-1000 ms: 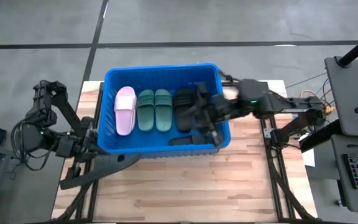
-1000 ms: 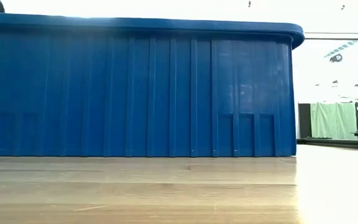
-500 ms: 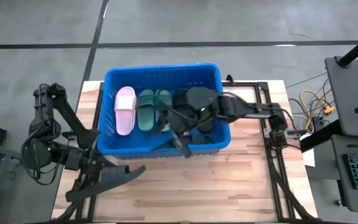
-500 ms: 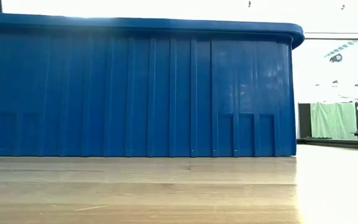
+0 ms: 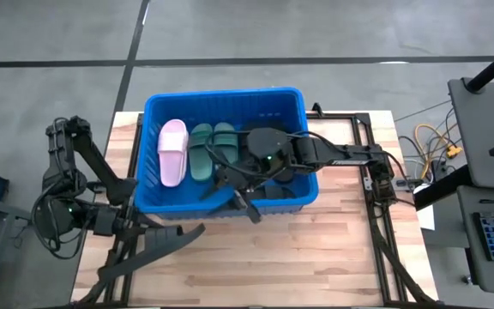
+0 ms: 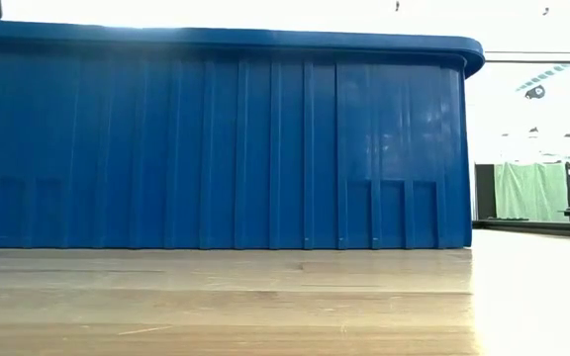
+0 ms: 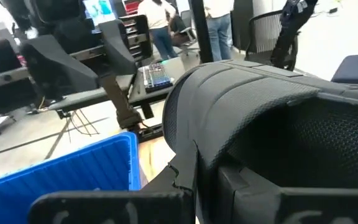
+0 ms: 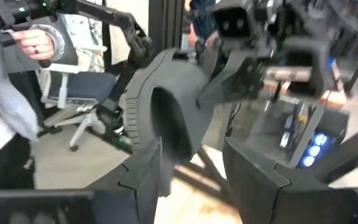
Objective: Pick and place slides into bin
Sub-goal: Put the black slide into the blue bin
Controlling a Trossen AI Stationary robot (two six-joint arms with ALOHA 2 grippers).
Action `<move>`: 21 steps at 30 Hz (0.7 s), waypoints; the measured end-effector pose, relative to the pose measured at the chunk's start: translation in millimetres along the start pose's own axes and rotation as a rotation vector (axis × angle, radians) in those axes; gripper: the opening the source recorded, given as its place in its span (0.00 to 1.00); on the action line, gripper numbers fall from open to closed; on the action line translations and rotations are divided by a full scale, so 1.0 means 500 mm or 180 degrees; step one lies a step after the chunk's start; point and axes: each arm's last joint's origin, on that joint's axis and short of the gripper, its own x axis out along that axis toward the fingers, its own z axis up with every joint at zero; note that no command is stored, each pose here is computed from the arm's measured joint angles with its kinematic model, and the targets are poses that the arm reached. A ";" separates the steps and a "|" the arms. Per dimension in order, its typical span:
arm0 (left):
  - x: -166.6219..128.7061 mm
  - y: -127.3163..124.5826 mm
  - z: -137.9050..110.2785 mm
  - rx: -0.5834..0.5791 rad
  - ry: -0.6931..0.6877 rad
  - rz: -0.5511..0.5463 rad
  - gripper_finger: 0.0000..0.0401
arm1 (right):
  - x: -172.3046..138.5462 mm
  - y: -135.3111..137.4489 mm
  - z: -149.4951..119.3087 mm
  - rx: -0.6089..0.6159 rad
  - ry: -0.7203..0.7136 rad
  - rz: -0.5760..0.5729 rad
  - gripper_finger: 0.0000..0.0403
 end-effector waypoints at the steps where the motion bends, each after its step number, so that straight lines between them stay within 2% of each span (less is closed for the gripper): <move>1: 0.001 0.001 0.000 0.0004 0.0002 0.0025 0.00 | 0.000 0.001 -0.002 0.0060 0.0029 0.0011 0.40; 5: 0.001 0.007 -0.001 0.0038 0.0019 0.0131 0.00 | 0.000 0.004 -0.011 0.0346 0.0164 0.0114 0.41; 8: -0.004 0.014 -0.002 0.0054 0.0019 0.0190 0.00 | 0.000 0.010 -0.012 0.0406 0.0200 0.0169 0.44; 11: -0.004 0.023 -0.001 0.0035 0.0016 0.0302 0.00 | 0.005 0.022 -0.010 0.0287 0.0199 0.0213 0.49; 15: 0.003 0.023 -0.003 0.0057 0.0043 0.0334 0.00 | 0.011 0.026 -0.012 0.0056 0.0250 -0.0020 0.53; 21: 0.018 0.020 -0.006 0.0088 0.0093 0.0388 0.00 | 0.010 0.022 -0.013 -0.0036 0.0254 -0.0073 0.56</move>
